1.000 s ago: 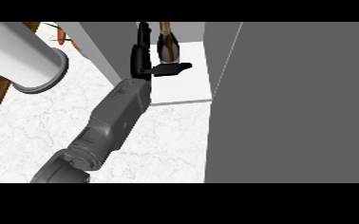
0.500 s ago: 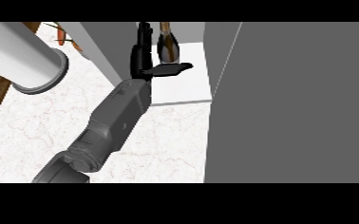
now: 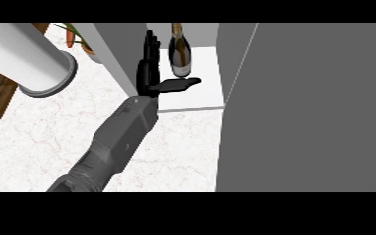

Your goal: Pick up the wine, place it into the cabinet and close the cabinet

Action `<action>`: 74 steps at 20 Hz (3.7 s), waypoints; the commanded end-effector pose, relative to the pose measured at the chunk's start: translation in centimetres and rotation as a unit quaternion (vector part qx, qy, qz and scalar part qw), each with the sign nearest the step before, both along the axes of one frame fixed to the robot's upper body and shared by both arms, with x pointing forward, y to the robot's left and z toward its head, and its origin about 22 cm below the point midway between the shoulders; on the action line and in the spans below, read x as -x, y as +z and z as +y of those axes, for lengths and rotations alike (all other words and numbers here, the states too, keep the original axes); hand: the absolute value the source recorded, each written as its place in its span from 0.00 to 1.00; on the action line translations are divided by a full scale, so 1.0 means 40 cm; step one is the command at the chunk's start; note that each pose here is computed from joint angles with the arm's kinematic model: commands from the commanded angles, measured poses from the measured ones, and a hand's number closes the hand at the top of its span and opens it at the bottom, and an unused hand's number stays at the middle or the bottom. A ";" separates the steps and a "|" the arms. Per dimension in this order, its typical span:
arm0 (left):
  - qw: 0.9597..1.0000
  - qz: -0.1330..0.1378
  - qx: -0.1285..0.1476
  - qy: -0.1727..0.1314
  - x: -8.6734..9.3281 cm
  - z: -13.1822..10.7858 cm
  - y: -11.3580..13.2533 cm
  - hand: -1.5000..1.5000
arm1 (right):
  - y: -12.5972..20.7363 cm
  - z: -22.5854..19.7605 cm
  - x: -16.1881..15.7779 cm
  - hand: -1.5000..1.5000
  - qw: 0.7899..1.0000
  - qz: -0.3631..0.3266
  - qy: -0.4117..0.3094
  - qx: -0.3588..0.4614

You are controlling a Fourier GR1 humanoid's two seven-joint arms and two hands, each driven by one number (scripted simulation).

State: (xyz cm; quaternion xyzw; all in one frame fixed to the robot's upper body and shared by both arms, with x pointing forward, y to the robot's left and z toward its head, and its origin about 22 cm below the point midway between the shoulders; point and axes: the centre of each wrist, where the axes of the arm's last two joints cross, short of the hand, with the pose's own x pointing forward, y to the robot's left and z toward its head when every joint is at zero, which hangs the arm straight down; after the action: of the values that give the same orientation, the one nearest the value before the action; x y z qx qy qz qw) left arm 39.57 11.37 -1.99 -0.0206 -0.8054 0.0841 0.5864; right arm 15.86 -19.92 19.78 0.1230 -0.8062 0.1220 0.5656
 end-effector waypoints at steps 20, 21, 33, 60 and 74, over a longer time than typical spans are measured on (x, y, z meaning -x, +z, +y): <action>0.999 -0.020 0.035 -0.022 0.417 -0.184 0.060 0.00 | 0.020 -0.035 0.045 0.00 0.999 -0.017 -0.038 -0.007; 0.999 -0.020 0.035 -0.023 0.434 -0.145 0.055 0.00 | 0.041 -0.060 0.060 0.00 0.999 -0.014 -0.035 0.007; 0.998 -0.035 0.044 -0.032 0.560 -0.086 0.082 0.00 | 0.004 -0.051 0.058 0.00 1.000 0.006 0.009 0.007; 0.997 -0.049 0.035 -0.049 0.662 0.322 0.218 0.00 | -0.035 0.046 0.125 1.00 0.973 0.094 0.209 0.039; 0.999 -0.036 0.014 -0.038 0.655 0.484 0.277 0.00 | -0.014 0.214 0.198 1.00 0.958 0.085 0.272 0.031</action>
State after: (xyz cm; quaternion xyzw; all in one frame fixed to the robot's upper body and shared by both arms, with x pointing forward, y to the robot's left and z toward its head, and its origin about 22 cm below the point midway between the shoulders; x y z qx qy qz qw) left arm 13.57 29.21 7.72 -0.0651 -0.8278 0.0817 0.5512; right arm 10.84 -13.14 17.59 0.2739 -0.6789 0.2675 0.6265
